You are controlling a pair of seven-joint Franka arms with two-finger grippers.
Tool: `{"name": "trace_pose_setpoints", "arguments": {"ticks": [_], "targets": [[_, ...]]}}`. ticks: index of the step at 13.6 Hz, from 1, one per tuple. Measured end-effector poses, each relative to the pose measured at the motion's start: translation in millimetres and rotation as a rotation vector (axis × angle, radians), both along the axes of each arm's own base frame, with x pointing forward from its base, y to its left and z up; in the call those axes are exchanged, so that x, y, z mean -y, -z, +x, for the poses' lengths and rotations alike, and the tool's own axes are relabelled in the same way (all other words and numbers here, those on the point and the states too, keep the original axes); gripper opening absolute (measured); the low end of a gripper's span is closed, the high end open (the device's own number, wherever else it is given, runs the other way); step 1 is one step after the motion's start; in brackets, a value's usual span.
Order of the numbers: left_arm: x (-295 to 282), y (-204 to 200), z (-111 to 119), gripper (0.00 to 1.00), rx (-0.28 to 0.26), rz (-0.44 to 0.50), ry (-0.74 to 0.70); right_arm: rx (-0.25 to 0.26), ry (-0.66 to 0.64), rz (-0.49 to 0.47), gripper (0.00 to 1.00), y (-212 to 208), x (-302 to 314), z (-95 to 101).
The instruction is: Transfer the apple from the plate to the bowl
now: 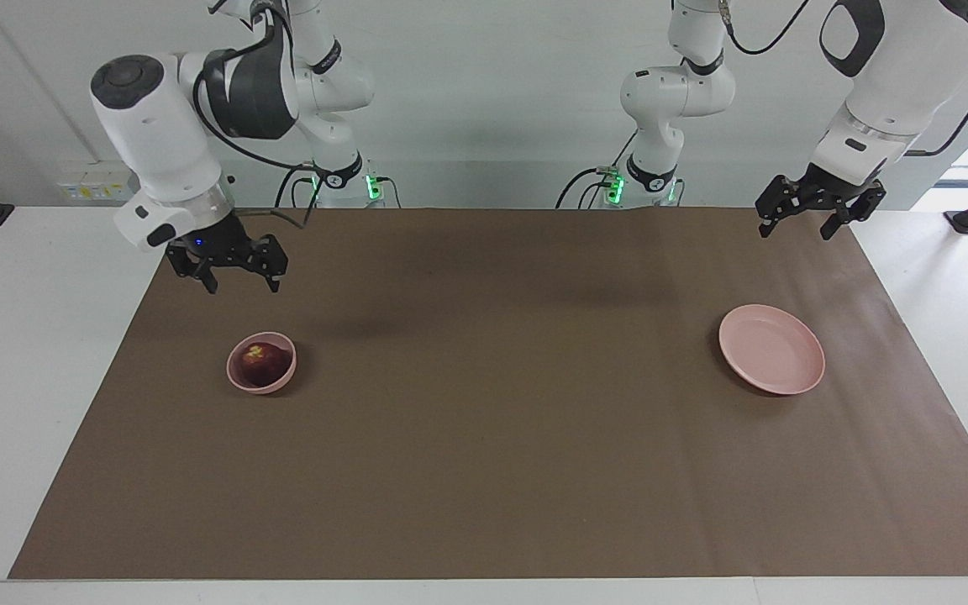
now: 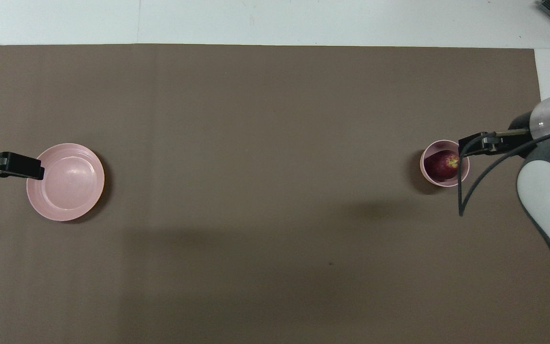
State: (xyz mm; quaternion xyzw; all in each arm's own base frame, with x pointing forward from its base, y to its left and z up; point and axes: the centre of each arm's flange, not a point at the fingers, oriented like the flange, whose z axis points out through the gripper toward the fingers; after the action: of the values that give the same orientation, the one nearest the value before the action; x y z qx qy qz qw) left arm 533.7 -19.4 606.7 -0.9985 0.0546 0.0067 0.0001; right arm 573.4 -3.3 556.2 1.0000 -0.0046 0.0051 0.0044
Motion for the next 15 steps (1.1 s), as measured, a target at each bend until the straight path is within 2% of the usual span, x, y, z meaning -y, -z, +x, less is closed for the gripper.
{"name": "trace_pose_setpoints", "arguments": {"ticks": [7, 9, 15], "targets": [[0, 0, 0, 1.0, 0.0, 0.0, 0.0, -0.041, 0.034, 0.015, 1.0, -103, 17, -55.7], [0, 0, 0, 1.0, 0.0, 0.0, 0.0, -0.028, 0.034, 0.017, 1.0, -124, 17, -66.0], [0, 0, 0, 1.0, 0.0, 0.0, 0.0, -0.021, 0.033, 0.018, 1.0, -130, 18, -70.3]]}}
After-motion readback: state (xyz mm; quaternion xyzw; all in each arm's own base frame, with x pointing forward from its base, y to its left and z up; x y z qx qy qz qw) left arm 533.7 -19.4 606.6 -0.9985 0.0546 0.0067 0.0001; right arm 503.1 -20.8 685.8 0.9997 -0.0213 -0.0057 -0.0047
